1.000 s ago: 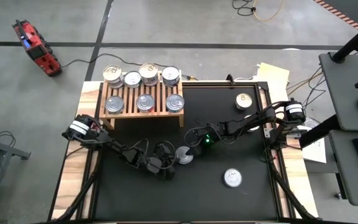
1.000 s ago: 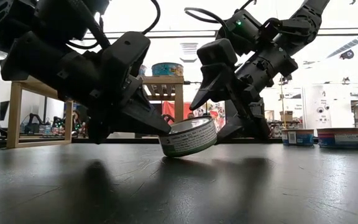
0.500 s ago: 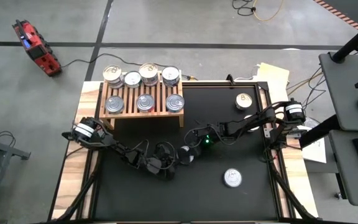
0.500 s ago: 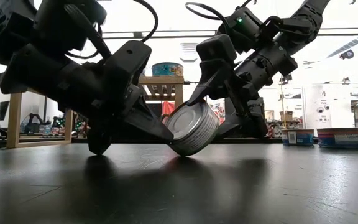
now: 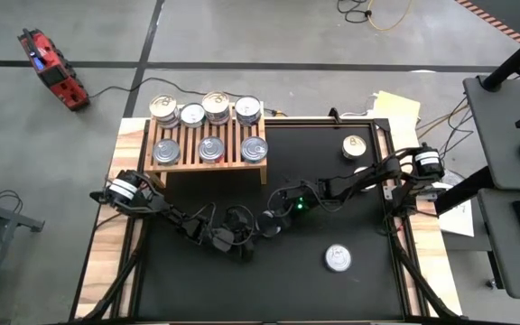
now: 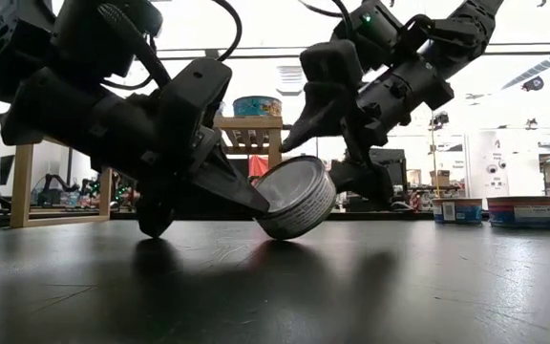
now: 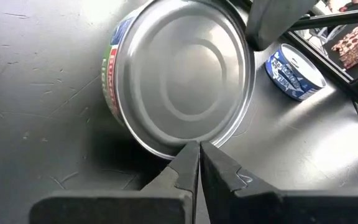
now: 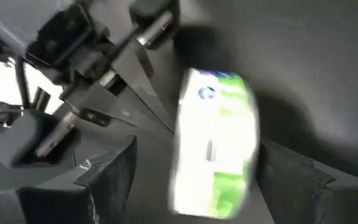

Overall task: Stack canned seafood by type on shelf
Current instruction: Put the green tuna can on the shelf

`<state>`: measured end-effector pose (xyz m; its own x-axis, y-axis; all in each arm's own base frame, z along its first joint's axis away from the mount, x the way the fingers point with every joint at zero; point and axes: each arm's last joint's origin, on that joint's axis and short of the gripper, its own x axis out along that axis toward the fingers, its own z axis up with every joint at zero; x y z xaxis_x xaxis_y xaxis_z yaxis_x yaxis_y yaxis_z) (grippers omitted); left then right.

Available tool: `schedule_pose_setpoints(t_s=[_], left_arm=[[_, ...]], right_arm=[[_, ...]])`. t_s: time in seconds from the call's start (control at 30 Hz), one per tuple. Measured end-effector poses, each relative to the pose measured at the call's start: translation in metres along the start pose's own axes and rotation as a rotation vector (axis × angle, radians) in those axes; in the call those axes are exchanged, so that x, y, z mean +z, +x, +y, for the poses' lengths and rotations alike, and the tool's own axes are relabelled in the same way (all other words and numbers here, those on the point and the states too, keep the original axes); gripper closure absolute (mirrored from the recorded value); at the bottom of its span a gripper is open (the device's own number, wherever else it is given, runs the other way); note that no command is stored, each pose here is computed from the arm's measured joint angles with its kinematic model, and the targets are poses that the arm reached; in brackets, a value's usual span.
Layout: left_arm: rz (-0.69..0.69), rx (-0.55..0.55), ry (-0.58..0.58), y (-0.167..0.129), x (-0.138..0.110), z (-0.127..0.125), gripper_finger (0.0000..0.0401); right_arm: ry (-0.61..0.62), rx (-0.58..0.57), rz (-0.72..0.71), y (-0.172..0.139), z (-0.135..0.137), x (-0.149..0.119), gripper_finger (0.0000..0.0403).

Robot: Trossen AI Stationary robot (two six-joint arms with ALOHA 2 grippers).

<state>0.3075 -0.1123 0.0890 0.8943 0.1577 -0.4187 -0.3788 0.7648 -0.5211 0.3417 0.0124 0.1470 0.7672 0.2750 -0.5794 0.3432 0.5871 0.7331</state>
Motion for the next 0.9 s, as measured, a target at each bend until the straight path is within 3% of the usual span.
schedule_pose_setpoints(t_s=[0.53, 0.67, 0.87, 0.9], left_arm=[[-0.004, -0.001, 0.003, 0.0, 0.001, 0.0, 0.0401], [0.001, -0.005, 0.004, 0.0, 0.0, 0.0, 0.0401], [0.011, -0.023, -0.008, 0.0, 0.001, -0.001, 0.0401], [0.012, -0.023, -0.008, 0.0, 0.001, -0.001, 0.0401]], right_arm=[[-0.033, 0.005, 0.049, 0.02, -0.002, -0.005, 0.0143], [-0.051, 0.007, 0.046, 0.02, 0.0, -0.004, 0.0178], [-0.047, -0.011, 0.058, 0.019, -0.002, -0.005, 0.0283], [-0.05, -0.011, 0.059, 0.019, -0.002, -0.005, 0.0282]])
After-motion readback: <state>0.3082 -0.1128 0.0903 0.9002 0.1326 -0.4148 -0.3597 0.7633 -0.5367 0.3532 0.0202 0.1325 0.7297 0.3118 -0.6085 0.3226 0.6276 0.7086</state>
